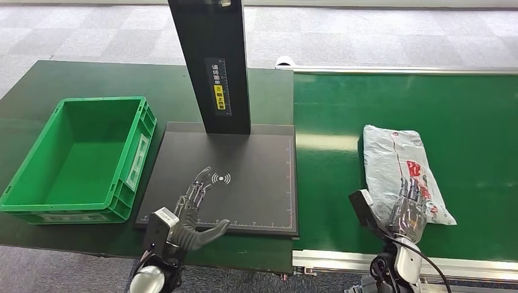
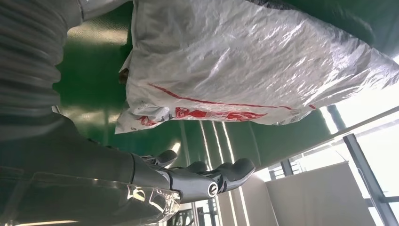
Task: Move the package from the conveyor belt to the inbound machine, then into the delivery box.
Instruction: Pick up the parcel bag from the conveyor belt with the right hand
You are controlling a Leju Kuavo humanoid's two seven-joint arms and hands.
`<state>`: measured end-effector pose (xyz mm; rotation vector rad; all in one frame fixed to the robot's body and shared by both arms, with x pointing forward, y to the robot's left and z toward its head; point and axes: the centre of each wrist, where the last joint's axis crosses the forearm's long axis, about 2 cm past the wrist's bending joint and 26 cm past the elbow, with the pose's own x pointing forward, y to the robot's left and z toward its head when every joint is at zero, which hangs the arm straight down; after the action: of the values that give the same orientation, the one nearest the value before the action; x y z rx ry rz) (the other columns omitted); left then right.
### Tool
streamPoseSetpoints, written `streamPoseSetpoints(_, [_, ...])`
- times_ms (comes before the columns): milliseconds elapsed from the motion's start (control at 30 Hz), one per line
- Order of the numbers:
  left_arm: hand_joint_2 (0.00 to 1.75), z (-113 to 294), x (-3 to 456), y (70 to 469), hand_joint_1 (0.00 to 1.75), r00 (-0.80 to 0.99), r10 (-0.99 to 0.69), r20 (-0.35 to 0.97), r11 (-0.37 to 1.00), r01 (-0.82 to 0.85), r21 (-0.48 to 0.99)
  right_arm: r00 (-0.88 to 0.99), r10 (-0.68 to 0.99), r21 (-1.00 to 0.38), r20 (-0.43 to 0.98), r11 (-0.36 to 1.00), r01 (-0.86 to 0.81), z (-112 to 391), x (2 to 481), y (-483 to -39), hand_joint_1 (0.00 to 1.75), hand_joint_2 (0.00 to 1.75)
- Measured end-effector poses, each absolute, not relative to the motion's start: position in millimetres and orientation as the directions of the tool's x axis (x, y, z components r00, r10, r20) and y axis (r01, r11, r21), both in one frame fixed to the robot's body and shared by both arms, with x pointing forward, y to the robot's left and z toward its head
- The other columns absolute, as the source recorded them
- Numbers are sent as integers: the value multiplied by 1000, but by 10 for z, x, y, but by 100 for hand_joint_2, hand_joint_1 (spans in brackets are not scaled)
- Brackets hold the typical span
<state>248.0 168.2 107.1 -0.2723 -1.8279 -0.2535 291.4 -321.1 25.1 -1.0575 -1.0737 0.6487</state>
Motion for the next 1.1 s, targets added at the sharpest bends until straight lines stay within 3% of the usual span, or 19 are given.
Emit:
streamPoseSetpoints(433, [175, 1092, 2536, 1630, 0, -262, 65, 963, 944, 328, 25, 435, 842, -919, 321, 387, -72, 131, 3044, -3129, 0, 175])
streamPoseSetpoints(733, [175, 1077, 2537, 1627, 0, -256, 65, 964, 944, 330, 24, 531, 747, -841, 401, 530, -110, 63, 3069, -3185, 6, 175])
streamPoseSetpoints(867, [175, 1071, 2537, 1626, 0, -253, 66, 965, 943, 332, 22, 572, 693, -797, 439, 594, -108, 55, 3083, -3195, 171, 175])
streamPoseSetpoints(1100, [175, 1065, 2539, 1618, 0, -248, 71, 966, 941, 337, 17, 582, 639, -753, 502, 654, -69, 26, 3057, -3240, 175, 175])
